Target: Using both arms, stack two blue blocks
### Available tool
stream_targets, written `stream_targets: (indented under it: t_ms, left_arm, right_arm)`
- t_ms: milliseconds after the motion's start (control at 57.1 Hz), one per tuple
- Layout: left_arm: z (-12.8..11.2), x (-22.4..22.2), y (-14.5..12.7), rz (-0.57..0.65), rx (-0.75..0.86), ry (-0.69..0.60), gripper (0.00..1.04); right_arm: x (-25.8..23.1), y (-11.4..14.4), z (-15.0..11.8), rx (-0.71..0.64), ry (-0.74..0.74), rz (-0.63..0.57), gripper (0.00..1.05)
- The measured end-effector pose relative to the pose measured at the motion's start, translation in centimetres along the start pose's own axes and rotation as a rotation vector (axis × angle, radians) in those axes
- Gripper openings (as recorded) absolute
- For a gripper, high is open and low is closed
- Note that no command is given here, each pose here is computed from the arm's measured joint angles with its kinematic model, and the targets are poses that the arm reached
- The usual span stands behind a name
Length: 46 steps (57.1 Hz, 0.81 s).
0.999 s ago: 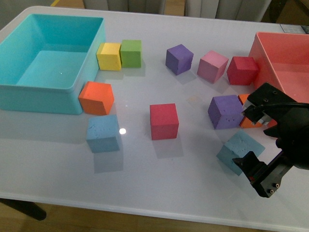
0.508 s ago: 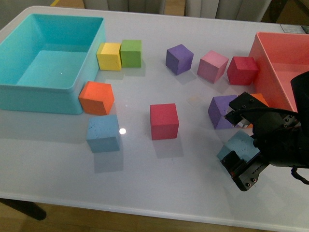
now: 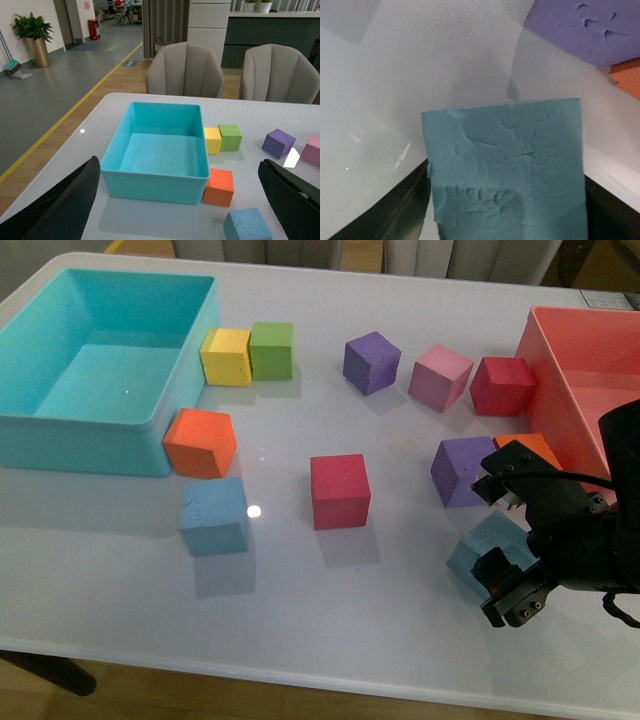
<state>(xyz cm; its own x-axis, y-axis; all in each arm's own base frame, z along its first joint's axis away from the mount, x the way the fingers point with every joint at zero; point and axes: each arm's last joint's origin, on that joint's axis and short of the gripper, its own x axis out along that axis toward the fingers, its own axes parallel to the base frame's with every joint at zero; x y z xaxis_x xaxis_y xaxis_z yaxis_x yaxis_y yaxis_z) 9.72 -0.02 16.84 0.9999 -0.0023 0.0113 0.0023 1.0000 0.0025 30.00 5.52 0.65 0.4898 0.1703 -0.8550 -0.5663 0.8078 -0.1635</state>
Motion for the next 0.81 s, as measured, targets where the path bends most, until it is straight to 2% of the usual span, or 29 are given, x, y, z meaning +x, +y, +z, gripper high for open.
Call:
stream_targets:
  t_ms: [35,140,333,578,806]
  left_arm:
    - [0.0,0.0,0.0,0.000,0.000,0.000,0.96]
    - [0.0,0.0,0.0,0.000,0.000,0.000,0.96]
    - [0.0,0.0,0.0,0.000,0.000,0.000,0.96]
    - [0.0,0.0,0.0,0.000,0.000,0.000,0.96]
    - [0.0,0.0,0.0,0.000,0.000,0.000,0.96]
  right_arm:
    - [-0.3,-0.1,-0.1,0.004,-0.002,0.006,0.55]
    - [-1.5,-0.3,0.0,0.018,-0.017,0.034,0.48]
    - [-4.9,-1.1,2.5,0.068,-0.145,0.086,0.44]
    - [-5.4,-1.3,8.3,0.083,-0.246,0.057,0.42]
    - [-1.6,-0.4,14.2,0.088,-0.241,0.034,0.42]
